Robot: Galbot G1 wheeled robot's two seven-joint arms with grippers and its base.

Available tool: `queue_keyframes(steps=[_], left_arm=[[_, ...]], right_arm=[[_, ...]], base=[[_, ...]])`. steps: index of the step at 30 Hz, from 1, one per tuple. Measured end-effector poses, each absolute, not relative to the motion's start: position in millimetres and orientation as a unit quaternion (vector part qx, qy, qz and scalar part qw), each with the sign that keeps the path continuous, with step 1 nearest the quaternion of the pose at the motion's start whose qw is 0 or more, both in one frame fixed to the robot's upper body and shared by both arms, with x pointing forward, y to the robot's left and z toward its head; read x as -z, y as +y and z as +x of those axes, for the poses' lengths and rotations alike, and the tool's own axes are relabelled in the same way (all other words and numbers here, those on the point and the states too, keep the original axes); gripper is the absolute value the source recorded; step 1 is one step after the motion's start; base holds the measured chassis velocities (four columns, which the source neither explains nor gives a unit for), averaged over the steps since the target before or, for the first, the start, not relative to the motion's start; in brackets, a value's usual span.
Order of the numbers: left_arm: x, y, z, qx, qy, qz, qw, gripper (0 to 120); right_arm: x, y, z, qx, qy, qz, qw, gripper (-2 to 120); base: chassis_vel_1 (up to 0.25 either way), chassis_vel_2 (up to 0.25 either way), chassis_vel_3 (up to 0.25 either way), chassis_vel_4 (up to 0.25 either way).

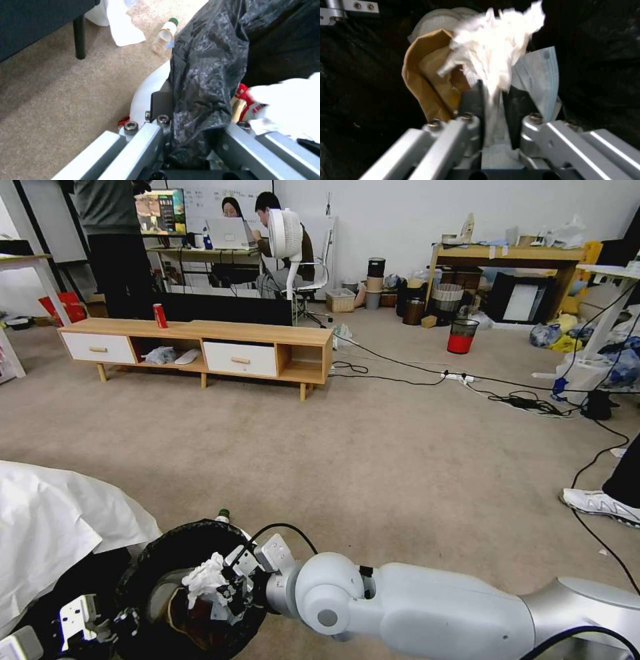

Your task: Pick up the trash bin, then pick up the garbage from the floor and place it into the trash bin.

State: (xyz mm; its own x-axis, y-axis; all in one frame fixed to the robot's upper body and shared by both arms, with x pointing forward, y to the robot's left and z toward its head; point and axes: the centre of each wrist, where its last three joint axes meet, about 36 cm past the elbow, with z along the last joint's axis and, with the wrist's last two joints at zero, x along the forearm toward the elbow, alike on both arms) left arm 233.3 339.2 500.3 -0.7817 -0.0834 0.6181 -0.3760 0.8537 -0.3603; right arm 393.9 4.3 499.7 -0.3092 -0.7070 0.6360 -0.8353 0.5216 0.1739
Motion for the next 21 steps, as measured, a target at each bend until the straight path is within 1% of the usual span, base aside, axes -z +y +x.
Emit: queue_keyframes(steps=[1,3,4,5,6,7,8,9,12,13,15,16,18,19,20,21], left_arm=[[-500.3,339.2,233.3,-0.239,-0.913,0.126,0.305,1],[-499.9,339.3,233.5,-0.239,-0.913,0.126,0.306,1],[-499.9,339.3,233.5,-0.239,-0.913,0.126,0.306,1],[-499.7,339.3,233.6,-0.239,-0.913,0.126,0.306,1],[-499.6,339.2,233.5,-0.239,-0.913,0.126,0.306,1],[-499.6,339.2,233.5,-0.239,-0.913,0.126,0.306,1],[-499.2,339.1,233.0,-0.24,-0.912,0.126,0.307,1],[-499.2,339.1,233.0,-0.24,-0.912,0.126,0.307,1],[-499.2,338.8,232.0,-0.24,-0.912,0.125,0.308,1],[-499.2,338.8,232.0,-0.24,-0.912,0.125,0.308,1],[-499.5,338.7,231.9,-0.24,-0.912,0.125,0.308,1],[-499.5,338.7,231.9,-0.24,-0.912,0.125,0.308,1],[-499.5,338.5,232.0,-0.241,-0.912,0.123,0.307,1],[-499.5,338.5,232.0,-0.241,-0.912,0.123,0.307,1],[-499.4,338.3,232.0,-0.242,-0.912,0.123,0.307,1],[-499.2,338.0,231.9,-0.242,-0.912,0.122,0.307,1]], right_arm=[[-499.7,4.3,393.9,-0.094,-0.804,0.48,0.339,19],[-500.0,3.9,393.8,-0.093,-0.805,0.478,0.338,28],[-500.0,3.9,393.8,-0.093,-0.805,0.478,0.338,28],[-500.2,3.7,394.0,-0.092,-0.806,0.478,0.337,31],[-500.5,3.7,394.2,-0.092,-0.806,0.477,0.337,38],[-500.5,3.7,394.2,-0.092,-0.806,0.477,0.337,38],[-501.6,3.5,394.0,-0.091,-0.807,0.478,0.335,46],[-501.6,3.5,394.0,-0.091,-0.807,0.478,0.335,46],[-505.2,2.7,391.9,-0.089,-0.807,0.481,0.332,61],[-505.2,2.7,391.9,-0.089,-0.807,0.481,0.332,61],[-508.5,1.8,390.8,-0.087,-0.807,0.482,0.33,73],[-508.5,1.8,390.8,-0.087,-0.807,0.482,0.33,73],[-511.9,-0.1,390.0,-0.086,-0.808,0.482,0.327,84],[-511.9,-0.1,390.0,-0.086,-0.808,0.482,0.327,84],[-512.7,-0.6,389.7,-0.086,-0.808,0.482,0.327,87],[-513.9,-1.5,389.4,-0.085,-0.808,0.482,0.326,93]], base=[[0.0,0.0,0.0,0.0],[0.0,0.0,0.0,0.0],[0.0,0.0,0.0,0.0],[0.0,0.0,0.0,0.0],[0.0,0.0,0.0,0.0],[0.0,0.0,0.0,0.0],[0.0,0.0,0.0,0.0],[0.0,0.0,0.0,0.0],[0.0,0.0,0.0,0.0],[0.0,0.0,0.0,0.0],[0.0,0.0,0.0,0.0],[0.0,0.0,0.0,0.0],[0.0,0.0,0.0,0.0],[0.0,0.0,0.0,0.0],[0.0,0.0,0.0,0.0],[0.0,0.0,0.0,0.0]])
